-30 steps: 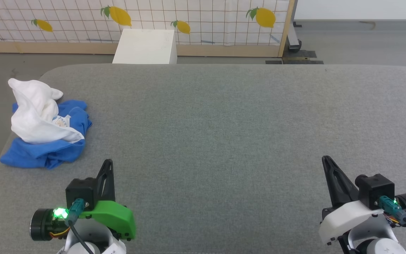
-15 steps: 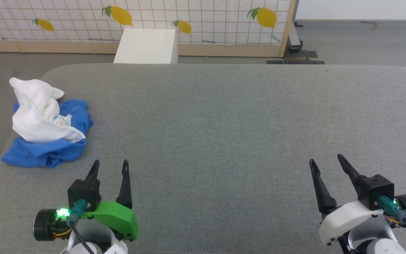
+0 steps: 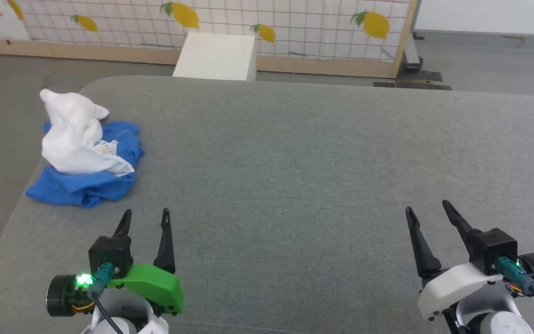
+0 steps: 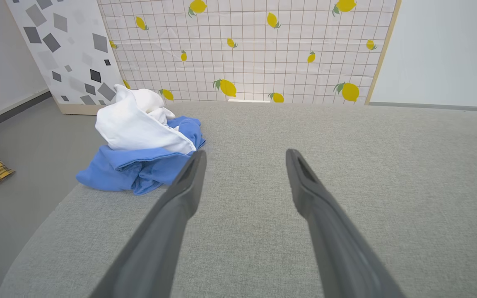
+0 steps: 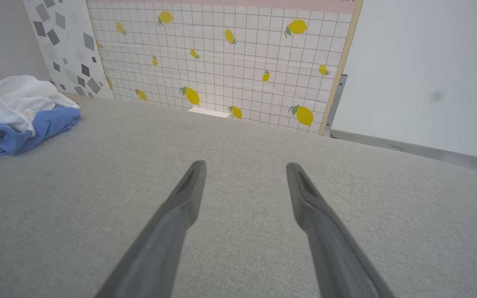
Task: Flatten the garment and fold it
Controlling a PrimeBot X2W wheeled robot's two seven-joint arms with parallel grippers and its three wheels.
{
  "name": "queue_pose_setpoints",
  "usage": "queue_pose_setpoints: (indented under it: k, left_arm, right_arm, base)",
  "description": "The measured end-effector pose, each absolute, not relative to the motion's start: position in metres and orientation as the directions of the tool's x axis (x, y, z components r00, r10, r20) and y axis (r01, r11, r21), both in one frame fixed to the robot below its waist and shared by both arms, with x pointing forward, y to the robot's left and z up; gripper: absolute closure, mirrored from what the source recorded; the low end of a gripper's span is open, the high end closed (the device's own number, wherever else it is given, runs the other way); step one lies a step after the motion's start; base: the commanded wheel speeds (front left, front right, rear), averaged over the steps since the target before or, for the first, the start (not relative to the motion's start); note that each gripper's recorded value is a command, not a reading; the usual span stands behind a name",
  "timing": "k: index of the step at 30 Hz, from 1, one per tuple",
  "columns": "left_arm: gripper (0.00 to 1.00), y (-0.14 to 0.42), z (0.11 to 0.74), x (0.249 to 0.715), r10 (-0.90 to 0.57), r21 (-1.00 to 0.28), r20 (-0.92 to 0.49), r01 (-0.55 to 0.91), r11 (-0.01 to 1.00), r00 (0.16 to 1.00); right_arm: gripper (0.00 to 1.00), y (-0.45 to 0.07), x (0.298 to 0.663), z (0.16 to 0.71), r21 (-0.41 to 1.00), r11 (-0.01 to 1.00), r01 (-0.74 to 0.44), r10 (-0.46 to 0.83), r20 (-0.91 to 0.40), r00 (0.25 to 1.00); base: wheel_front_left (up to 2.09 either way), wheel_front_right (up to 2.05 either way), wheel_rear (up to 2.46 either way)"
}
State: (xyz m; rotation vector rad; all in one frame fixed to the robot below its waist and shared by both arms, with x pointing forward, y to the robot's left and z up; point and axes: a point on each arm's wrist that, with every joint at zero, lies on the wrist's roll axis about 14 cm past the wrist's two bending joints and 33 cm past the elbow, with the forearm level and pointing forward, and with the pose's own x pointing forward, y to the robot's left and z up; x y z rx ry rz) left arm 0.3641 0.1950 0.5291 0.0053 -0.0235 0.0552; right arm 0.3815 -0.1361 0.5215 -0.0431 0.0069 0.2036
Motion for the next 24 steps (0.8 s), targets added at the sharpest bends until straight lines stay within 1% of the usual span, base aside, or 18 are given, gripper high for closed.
queue_pose_setpoints:
  k: [24]
  left_arm:
    - [0.00,0.260,0.534,0.321,0.263,-0.020,0.065,-0.263,0.965,0.962]
  right_arm:
    - [0.00,-0.059,0.403,0.524,-0.039,0.913,-0.406,0.406,0.008,0.914]
  base:
    - [-0.01,-0.01,-0.01]
